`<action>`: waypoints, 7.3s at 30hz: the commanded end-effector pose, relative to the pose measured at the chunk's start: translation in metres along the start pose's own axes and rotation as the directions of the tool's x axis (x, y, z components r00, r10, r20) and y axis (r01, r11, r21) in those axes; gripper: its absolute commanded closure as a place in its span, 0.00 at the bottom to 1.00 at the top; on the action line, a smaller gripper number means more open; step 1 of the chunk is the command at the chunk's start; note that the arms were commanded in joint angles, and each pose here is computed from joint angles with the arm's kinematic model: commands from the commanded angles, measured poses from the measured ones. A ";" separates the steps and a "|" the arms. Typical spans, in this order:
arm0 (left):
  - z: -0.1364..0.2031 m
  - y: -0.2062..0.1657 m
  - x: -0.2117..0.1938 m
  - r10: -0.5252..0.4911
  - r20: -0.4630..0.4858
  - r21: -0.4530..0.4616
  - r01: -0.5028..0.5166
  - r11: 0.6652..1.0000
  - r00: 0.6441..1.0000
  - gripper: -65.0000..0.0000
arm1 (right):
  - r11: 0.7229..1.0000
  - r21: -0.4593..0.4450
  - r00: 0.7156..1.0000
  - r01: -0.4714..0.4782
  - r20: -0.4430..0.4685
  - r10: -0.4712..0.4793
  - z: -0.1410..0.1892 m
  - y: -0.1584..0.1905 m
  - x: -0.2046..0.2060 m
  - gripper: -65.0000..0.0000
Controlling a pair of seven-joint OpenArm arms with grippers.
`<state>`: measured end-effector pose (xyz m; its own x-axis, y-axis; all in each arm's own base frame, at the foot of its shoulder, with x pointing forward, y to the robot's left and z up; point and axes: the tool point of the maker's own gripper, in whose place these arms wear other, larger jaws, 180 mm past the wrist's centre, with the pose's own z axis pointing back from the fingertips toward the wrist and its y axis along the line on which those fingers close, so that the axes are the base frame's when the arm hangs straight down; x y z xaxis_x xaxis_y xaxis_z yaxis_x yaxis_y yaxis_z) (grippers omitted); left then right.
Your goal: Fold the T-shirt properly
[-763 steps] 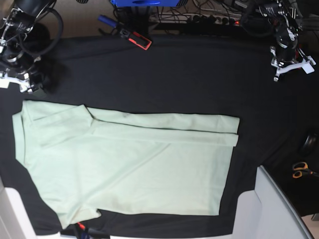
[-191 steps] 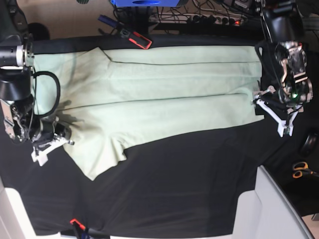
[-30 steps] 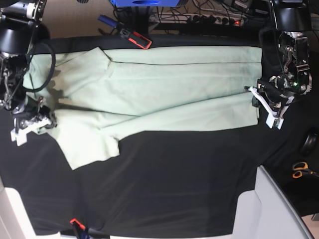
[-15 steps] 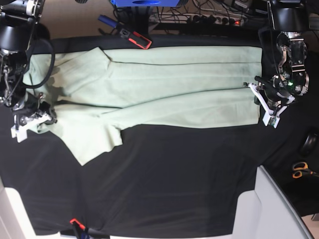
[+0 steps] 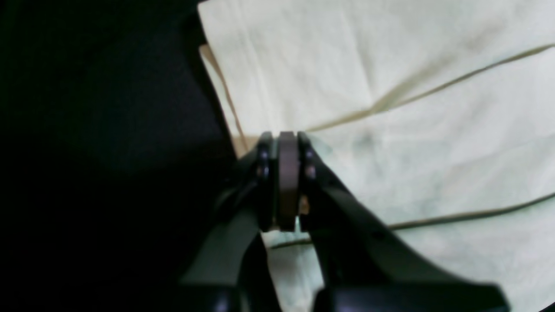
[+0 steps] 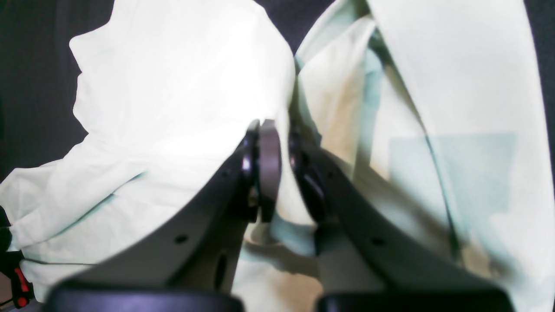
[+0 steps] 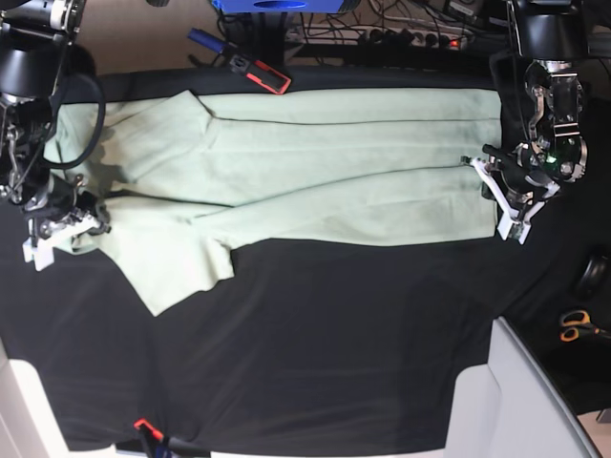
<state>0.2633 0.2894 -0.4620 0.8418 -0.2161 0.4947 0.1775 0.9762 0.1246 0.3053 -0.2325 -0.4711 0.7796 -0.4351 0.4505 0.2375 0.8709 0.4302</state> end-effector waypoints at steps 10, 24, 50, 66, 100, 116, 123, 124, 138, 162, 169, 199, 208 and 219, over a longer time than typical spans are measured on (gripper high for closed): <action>0.007 0.018 0.013 0.000 0.034 0.042 -0.002 0.999 0.999 0.48 | 0.999 0.042 0.998 -0.006 0.060 0.003 0.002 0.017 0.019 0.33; 0.042 0.101 0.025 0.107 0.117 0.204 -0.129 0.970 0.987 0.47 | 0.999 0.020 0.973 -0.033 0.229 0.028 0.036 0.055 0.095 0.32; 0.063 0.125 -0.044 0.206 0.050 0.274 -0.212 0.938 0.977 0.49 | 0.975 0.008 0.975 -0.222 -0.002 0.222 -0.079 0.070 0.079 0.18; 0.062 0.124 -0.047 0.205 0.040 0.271 -0.208 0.940 0.978 0.49 | 0.966 0.037 0.967 -0.255 -0.010 0.255 -0.086 0.089 0.070 0.94; 0.062 0.126 -0.042 0.207 0.051 0.275 -0.213 0.938 0.977 0.49 | 0.928 0.091 0.930 -0.361 -0.034 0.365 -0.053 0.149 0.115 1.00; 0.060 0.126 -0.035 0.200 0.060 0.271 -0.209 0.939 0.978 0.49 | 0.984 0.102 0.986 -0.148 -0.062 0.155 0.024 0.116 0.057 1.00; 0.060 0.127 -0.030 0.200 0.073 0.271 -0.213 0.939 0.977 0.49 | 0.986 0.086 0.984 -0.145 -0.095 0.153 0.049 0.103 0.021 1.00; 0.060 0.127 -0.030 0.200 0.073 0.271 -0.213 0.939 0.977 0.49 | 0.985 0.083 0.982 -0.149 -0.101 0.157 0.052 0.102 0.016 1.00; 0.060 0.127 -0.029 0.200 0.074 0.271 -0.213 0.939 0.977 0.49 | 0.983 0.072 0.973 -0.171 -0.147 0.180 0.078 0.094 -0.045 1.00; 0.040 0.088 -0.024 0.110 0.023 0.186 -0.113 0.976 0.994 0.49 | 0.985 0.049 0.962 -0.166 -0.213 0.172 0.086 0.080 -0.080 1.00; 0.030 0.039 -0.008 0.227 0.113 -0.028 -0.225 0.974 0.967 0.31 | 0.986 0.048 0.968 -0.163 -0.186 0.169 0.084 0.080 -0.076 1.00; 0.018 0.018 -0.001 0.224 0.105 -0.029 -0.222 0.975 0.969 0.18 | 0.985 0.061 0.970 -0.159 -0.178 0.168 0.082 0.085 -0.076 1.00; 0.002 -0.019 0.008 0.170 0.084 -0.069 -0.165 0.984 0.982 0.18 | 0.986 0.067 0.970 -0.155 -0.180 0.165 0.082 0.087 -0.077 1.00; 0.003 -0.017 0.005 0.179 0.082 -0.065 -0.174 0.983 0.980 0.94 | 0.986 0.067 0.970 -0.155 -0.180 0.165 0.082 0.087 -0.077 1.00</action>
<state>0.2535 0.2662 -0.4702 0.8389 -0.0287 0.5435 0.0547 0.9980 -0.0317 0.2106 -0.1412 -0.4122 0.9110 -0.2411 0.3345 0.0932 0.9107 0.4025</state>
